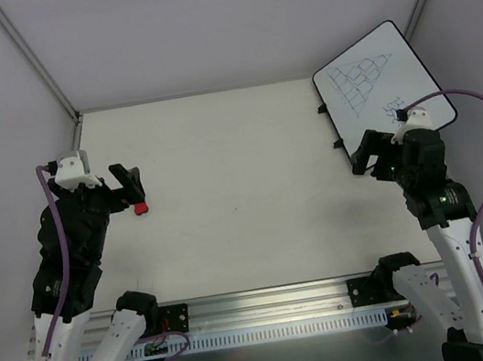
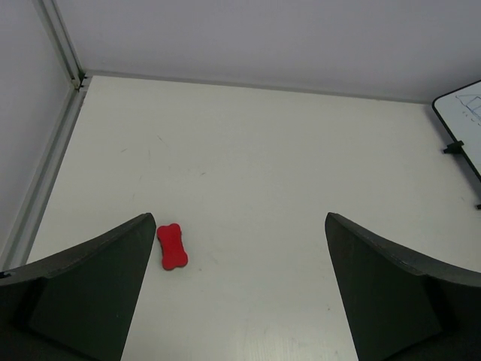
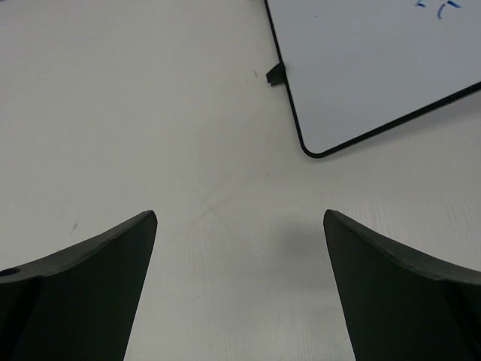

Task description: Erase the whiteboard

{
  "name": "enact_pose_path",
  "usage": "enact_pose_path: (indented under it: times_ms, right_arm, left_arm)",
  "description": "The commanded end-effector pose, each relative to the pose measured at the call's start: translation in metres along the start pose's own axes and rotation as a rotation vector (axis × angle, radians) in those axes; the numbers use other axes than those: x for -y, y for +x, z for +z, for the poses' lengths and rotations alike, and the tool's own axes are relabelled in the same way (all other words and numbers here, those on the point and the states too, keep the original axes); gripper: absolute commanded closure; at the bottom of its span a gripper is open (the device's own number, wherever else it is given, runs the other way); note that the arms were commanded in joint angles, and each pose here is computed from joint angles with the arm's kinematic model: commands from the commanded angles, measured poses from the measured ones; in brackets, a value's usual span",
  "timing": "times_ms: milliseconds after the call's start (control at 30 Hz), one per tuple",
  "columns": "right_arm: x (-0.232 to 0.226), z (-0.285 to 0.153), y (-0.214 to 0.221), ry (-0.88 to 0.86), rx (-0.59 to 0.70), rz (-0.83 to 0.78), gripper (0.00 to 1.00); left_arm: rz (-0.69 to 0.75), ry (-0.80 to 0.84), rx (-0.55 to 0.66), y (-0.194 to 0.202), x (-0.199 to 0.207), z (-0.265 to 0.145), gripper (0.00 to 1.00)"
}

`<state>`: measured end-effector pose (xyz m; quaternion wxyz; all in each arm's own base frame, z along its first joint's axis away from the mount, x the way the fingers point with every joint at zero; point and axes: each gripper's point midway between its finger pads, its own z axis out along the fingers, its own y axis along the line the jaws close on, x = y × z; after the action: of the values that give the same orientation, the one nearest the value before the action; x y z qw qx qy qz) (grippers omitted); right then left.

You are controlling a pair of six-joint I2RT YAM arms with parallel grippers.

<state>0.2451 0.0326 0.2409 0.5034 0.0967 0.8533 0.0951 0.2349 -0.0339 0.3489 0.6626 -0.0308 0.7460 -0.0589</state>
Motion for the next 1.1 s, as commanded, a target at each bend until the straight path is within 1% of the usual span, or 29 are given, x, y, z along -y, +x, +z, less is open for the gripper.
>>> enact_pose_path:
  times_ms: [0,67,100,200,233,267,400,433,467,500,533,567,600,633,733,867,1067]
  right_arm:
    - [0.033,0.006,-0.03,0.161,0.137,-0.014,0.04]
    - [0.045,0.012,-0.036,0.2,0.162,-0.023,0.1]
    - [0.056,0.014,-0.039,0.229,0.173,-0.018,0.11]
    - [0.081,0.026,-0.045,0.261,0.191,0.014,0.11]
    - [0.087,0.029,-0.052,0.259,0.221,0.03,0.11]
    - [0.096,0.034,-0.048,0.268,0.219,0.048,0.11]
    - [0.125,0.047,-0.056,0.231,0.263,0.128,0.1]
    - [0.13,0.05,-0.056,0.228,0.264,0.141,0.1]
    - [0.135,0.053,-0.064,0.224,0.295,0.143,0.1]
    - [0.145,0.06,-0.056,0.229,0.275,0.171,0.1]
    - [0.15,0.061,-0.068,0.221,0.326,0.166,0.1]
    - [0.154,0.064,-0.068,0.213,0.332,0.173,0.1]
    - [0.161,0.069,-0.064,0.204,0.326,0.216,0.1]
    - [0.164,0.071,-0.069,0.197,0.351,0.213,0.1]
    - [0.18,0.079,-0.061,0.184,0.339,0.253,0.1]
    - [0.191,0.083,-0.062,0.154,0.337,0.235,0.1]
    - [0.193,0.095,-0.068,0.068,0.332,0.206,0.1]
  left_arm:
    - [-0.051,0.051,0.025,-0.004,0.01,-0.003,0.01]
    - [-0.059,0.058,0.028,-0.004,0.011,-0.005,0.01]
    - [-0.061,0.063,0.027,-0.003,0.012,-0.005,0.01]
    - [-0.071,0.066,0.017,0.004,0.012,-0.005,0.01]
    - [-0.075,0.064,0.008,0.008,0.012,-0.004,0.01]
    - [-0.075,0.064,0.001,0.011,0.013,-0.003,0.01]
    - [-0.07,0.066,-0.027,0.018,0.015,0.004,0.01]
    - [-0.068,0.068,-0.028,0.016,0.015,0.004,0.01]
    - [-0.065,0.066,-0.036,0.017,0.016,0.007,0.01]
    - [-0.064,0.067,-0.038,0.016,0.016,0.008,0.01]
    - [-0.064,0.07,-0.034,0.013,0.017,0.008,0.01]
    - [-0.063,0.07,-0.039,0.013,0.018,0.01,0.01]
    - [-0.06,0.074,-0.038,0.011,0.019,0.01,0.01]
    - [-0.057,0.075,-0.039,0.011,0.019,0.01,0.01]
    - [-0.043,0.077,-0.048,0.012,0.02,0.015,0.01]
    - [-0.025,0.077,-0.08,0.019,0.022,0.023,0.01]
    - [-0.003,0.072,-0.115,0.031,0.021,0.03,0.01]
